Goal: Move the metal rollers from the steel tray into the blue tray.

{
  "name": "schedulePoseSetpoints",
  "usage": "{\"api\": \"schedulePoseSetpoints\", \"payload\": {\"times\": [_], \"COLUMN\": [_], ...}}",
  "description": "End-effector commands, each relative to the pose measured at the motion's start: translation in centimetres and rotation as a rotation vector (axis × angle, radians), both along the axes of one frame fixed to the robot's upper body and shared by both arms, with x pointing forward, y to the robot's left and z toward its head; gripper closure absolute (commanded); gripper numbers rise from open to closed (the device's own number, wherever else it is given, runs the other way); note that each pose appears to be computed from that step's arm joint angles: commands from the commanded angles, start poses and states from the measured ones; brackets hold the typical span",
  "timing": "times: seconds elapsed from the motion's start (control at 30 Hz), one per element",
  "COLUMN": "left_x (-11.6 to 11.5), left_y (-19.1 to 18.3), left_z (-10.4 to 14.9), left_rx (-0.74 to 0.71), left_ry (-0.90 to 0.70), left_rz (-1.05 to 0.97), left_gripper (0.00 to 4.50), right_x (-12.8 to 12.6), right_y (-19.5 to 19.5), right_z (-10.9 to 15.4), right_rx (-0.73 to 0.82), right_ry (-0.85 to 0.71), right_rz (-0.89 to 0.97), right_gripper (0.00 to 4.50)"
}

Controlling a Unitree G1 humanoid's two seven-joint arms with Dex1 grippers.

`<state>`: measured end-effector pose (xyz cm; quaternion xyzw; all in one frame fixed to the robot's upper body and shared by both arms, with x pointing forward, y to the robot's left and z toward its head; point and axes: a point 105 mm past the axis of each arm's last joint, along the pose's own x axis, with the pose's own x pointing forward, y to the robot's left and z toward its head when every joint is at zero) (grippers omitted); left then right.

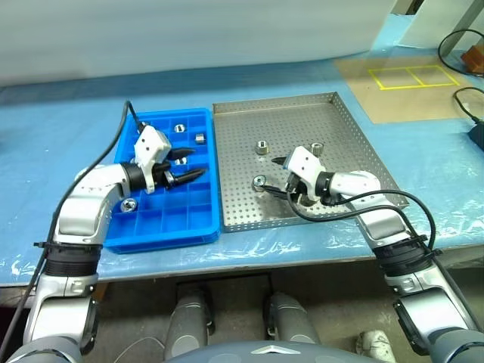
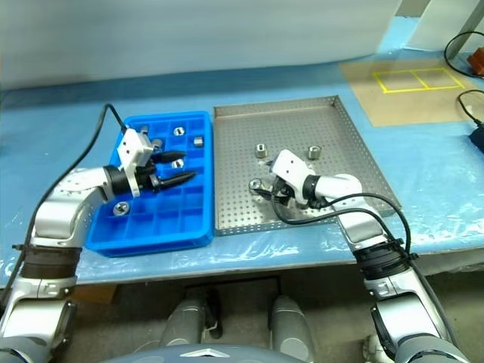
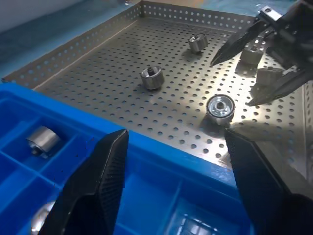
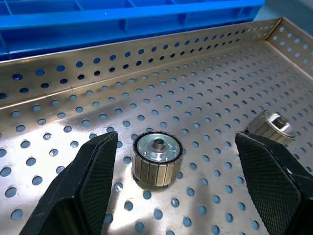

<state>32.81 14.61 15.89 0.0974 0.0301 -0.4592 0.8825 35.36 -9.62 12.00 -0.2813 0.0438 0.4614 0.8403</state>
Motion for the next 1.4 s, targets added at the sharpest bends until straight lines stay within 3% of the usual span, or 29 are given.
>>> {"api": "schedulePoseSetpoints", "payload": {"times": [0.03, 0.13, 0.27, 0.5, 0.77, 1.07, 1.3, 1.4], "left_x": [-0.7, -1.3, -1.0, -0.2, 0.1, 0.6, 0.7, 0.8], "left_y": [0.5, 1.0, 2.4, 2.2, 0.9, 0.9, 0.4, 0.4], "left_z": [2.1, 2.0, 0.5, 1.1, 0.9, 0.9, 1.0, 0.9], "left_rx": [-0.046, -0.044, 0.081, 0.040, 0.059, 0.070, 0.064, 0.065], "left_ry": [-0.034, 0.001, 0.001, 0.002, -0.021, -0.024, -0.032, -0.029], "left_rz": [0.008, -0.006, 0.012, -0.014, -0.047, -0.042, -0.048, -0.051], "left_gripper": [1.22, 1.22, 1.22, 1.22, 1.22, 1.22, 1.17, 1.17], "right_x": [1.6, 1.5, 1.7, 1.5, 1.7, 1.2, 1.2, 1.3], "right_y": [0.4, 1.0, 1.0, 1.8, 1.6, 2.1, 2.0, 1.8], "right_z": [1.9, 1.9, 0.5, 1.1, -1.7, -2.1, -2.1, -1.9], "right_rx": [0.008, 0.017, -0.003, 0.059, 0.016, 0.027, 0.038, 0.046], "right_ry": [-0.111, -0.108, -0.084, -0.069, -0.011, -0.003, -0.011, -0.010], "right_rz": [-0.021, 0.014, 0.003, 0.018, -0.019, 0.020, 0.014, -0.001], "right_gripper": [0.59, 0.59, 0.59, 0.59, 0.59, 0.59, 2.91, 2.93]}}
